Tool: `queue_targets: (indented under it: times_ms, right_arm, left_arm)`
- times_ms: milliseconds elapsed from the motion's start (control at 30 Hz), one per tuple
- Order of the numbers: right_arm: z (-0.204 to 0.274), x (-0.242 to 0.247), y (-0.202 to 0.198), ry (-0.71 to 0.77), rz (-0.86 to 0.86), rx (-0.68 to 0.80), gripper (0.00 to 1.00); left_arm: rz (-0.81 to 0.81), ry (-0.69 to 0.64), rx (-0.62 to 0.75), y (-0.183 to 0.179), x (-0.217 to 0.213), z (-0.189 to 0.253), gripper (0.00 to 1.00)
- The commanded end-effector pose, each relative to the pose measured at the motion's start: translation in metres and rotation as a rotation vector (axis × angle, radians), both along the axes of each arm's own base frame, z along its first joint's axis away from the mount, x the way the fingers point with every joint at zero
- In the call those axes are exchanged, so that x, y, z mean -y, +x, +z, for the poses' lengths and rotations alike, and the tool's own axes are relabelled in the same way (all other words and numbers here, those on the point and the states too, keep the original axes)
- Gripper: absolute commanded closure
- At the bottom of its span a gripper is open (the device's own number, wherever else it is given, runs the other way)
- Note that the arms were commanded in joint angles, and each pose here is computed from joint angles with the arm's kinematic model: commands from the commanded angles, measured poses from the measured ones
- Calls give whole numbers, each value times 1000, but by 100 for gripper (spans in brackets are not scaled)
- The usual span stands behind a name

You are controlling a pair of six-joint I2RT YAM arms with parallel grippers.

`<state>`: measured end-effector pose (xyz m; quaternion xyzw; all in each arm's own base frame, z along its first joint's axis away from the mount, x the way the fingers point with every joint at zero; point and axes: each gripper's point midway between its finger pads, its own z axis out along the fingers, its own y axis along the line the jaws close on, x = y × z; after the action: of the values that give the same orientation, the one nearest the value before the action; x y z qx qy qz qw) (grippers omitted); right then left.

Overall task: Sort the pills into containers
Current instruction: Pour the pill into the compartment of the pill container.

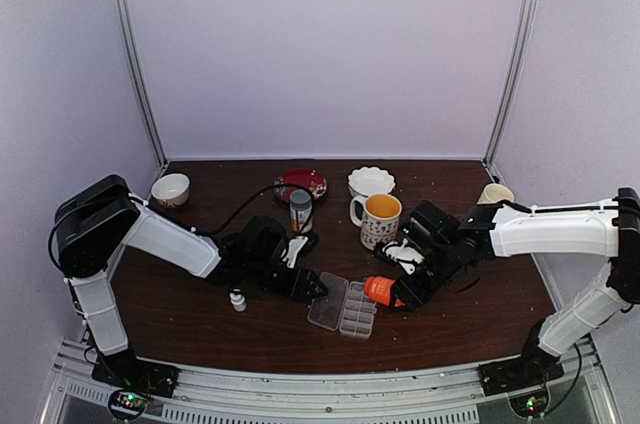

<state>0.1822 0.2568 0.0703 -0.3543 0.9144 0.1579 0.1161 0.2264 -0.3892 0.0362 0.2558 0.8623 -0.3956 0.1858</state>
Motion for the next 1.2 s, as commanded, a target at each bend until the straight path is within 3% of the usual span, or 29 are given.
queue_targets:
  times_ms: [0, 167, 667, 767, 900, 1000, 1167]
  right_arm:
    - [10, -5, 5, 15, 9, 12, 83]
    - [8, 0, 9, -25, -3, 23, 86]
    - [16, -8, 11, 33, -17, 36, 87]
    - [11, 0, 11, -29, -20, 25, 87]
    - [24, -12, 11, 82, -22, 46, 89]
    - [20, 0, 15, -11, -40, 51, 89]
    - [17, -7, 14, 25, -38, 39, 88]
  left_arm:
    - [-17, -15, 35, 1, 4, -2, 54]
    - [-15, -12, 35, 1, 4, -3, 56]
    - [-25, -36, 42, 0, 5, -2, 56]
    - [-26, -38, 42, -1, 5, -2, 56]
    - [-24, -37, 43, 0, 5, -2, 56]
    - [-22, -37, 44, 0, 5, -2, 56]
    - [-23, -35, 42, -1, 5, -3, 56]
